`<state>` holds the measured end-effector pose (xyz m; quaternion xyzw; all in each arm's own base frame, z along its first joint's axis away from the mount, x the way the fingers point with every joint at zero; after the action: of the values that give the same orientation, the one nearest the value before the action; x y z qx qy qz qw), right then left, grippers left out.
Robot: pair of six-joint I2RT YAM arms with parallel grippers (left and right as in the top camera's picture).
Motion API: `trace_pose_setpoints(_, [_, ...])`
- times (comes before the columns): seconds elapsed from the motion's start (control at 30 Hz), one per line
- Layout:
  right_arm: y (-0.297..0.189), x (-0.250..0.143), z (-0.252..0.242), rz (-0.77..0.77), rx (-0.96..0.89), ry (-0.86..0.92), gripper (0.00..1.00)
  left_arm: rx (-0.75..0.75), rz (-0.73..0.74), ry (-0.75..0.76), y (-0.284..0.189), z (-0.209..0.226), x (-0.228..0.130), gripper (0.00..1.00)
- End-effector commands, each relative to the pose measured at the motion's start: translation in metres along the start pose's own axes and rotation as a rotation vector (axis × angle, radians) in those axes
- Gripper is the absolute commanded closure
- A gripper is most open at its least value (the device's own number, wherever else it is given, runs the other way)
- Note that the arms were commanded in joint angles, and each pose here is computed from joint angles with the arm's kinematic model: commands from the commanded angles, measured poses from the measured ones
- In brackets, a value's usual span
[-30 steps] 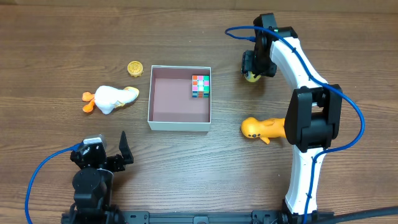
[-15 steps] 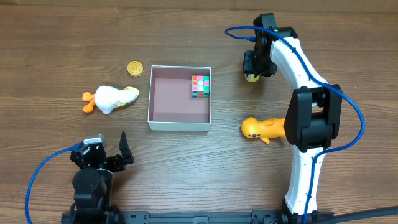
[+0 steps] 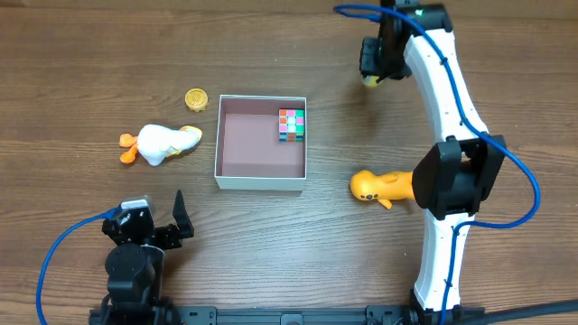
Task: Pack container
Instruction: 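Carry the yellow ball with the right gripper into the box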
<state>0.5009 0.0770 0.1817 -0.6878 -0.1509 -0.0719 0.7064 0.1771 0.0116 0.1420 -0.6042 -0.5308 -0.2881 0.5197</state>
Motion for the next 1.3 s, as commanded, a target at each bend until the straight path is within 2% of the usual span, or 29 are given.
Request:
trace_pose_setpoints(0.0, [-0.031, 0.01, 0.019, -0.057, 0.017, -0.064, 0.59, -0.001, -0.008, 0.016, 0.0, 0.001, 0.001, 0.0])
trace_pose_setpoints(0.37, [-0.044, -0.026, 0.151, -0.016, 0.1, -0.323, 0.59, -0.001, -0.008, 0.016, 0.0, 0.001, 0.001, 0.0])
trace_pose_setpoints(0.5, [-0.048, -0.041, 0.181, 0.0, 0.112, -0.391, 0.6, -0.001, -0.008, 0.016, 0.0, 0.001, 0.001, 0.0])
trace_pose_setpoints(0.77, [-0.051, -0.051, 0.215, -0.024, 0.14, -0.457, 0.58, -0.001, -0.008, 0.016, 0.0, 0.001, 0.001, 0.0])
trace_pose_setpoints(0.9, [-0.041, -0.048, 0.219, -0.044, 0.145, -0.456, 0.57, -0.001, -0.008, 0.016, 0.0, 0.001, 0.001, 0.0])
trace_pose_setpoints(1.27, [-0.005, -0.065, 0.22, 0.028, 0.146, -0.463, 0.58, -0.001, -0.008, 0.016, 0.0, 0.001, 0.001, 0.0])
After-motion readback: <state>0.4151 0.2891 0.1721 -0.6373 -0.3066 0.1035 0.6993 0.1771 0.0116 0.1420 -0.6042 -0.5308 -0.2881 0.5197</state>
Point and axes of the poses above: each gripper's point midway between its finger pads, its own y axis out along the fingers, its own z axis along the line the jaws close on, x = y × z, the point moved 5 cm from there along -y, back along the fingers, and after that the axes turned 12 degrees about -y, right-handed, at the moved point
